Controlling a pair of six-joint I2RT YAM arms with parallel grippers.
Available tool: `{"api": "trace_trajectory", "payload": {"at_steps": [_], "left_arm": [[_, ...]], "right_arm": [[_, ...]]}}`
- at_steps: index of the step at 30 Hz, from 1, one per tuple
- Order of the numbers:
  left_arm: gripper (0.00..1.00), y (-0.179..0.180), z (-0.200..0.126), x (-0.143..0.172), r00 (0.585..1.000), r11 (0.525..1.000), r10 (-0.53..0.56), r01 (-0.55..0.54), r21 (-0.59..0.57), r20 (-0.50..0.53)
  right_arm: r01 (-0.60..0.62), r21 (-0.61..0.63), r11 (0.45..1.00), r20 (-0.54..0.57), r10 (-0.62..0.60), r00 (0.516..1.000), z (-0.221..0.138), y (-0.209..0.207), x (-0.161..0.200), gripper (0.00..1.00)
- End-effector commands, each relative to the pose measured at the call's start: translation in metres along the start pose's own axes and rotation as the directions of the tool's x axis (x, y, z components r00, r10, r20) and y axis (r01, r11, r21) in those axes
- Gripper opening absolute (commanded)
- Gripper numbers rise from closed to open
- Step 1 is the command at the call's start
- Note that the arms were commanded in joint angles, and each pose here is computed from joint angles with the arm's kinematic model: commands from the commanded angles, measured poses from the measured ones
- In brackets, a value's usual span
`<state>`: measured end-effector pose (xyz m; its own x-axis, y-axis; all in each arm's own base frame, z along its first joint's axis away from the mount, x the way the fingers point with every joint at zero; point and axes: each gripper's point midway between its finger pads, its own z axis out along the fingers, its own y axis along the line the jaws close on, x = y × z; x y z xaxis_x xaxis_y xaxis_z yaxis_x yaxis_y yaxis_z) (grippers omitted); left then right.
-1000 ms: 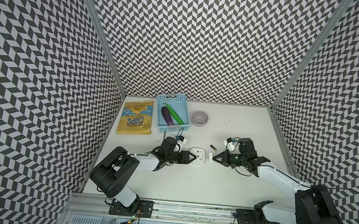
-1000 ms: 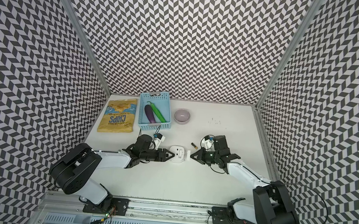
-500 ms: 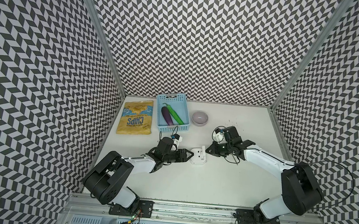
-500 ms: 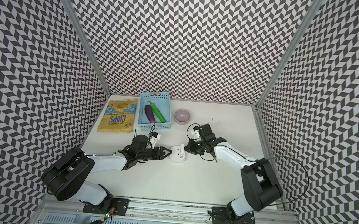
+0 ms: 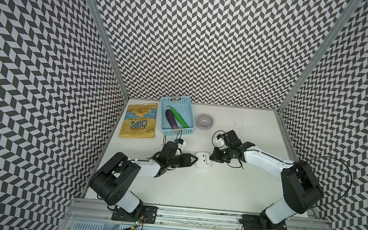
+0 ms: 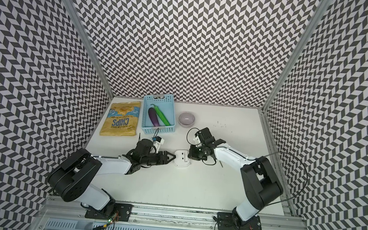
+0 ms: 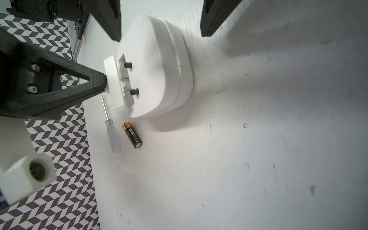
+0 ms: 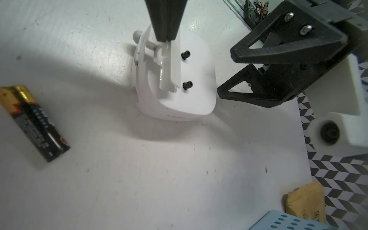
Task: Remove the battery from the alarm
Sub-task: Install the cover on the alarm.
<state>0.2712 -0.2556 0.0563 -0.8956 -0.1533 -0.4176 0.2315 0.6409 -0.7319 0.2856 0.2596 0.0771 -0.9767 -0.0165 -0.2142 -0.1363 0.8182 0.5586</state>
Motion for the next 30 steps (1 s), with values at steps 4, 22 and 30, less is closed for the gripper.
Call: {"api": "trace_trajectory", "payload": {"at_steps": [4, 22, 30], "left_arm": [[0.62, -0.010, 0.008, -0.002, 1.000, 0.999, 0.029, -0.029, 0.030, 0.000], [0.62, -0.014, 0.016, 0.004, 0.999, 0.999, 0.041, -0.040, 0.031, -0.026], [0.62, -0.014, 0.018, 0.006, 0.999, 0.999, 0.042, -0.041, 0.030, -0.033]], "right_arm": [[-0.012, 0.013, 1.000, 0.025, 0.011, 1.000, 0.000, 0.005, -0.009, 0.00], [0.017, 0.026, 1.000, 0.000, -0.017, 1.000, 0.011, 0.006, -0.005, 0.00], [0.019, 0.010, 1.000, -0.014, -0.019, 1.000, 0.016, 0.008, 0.000, 0.00]]}}
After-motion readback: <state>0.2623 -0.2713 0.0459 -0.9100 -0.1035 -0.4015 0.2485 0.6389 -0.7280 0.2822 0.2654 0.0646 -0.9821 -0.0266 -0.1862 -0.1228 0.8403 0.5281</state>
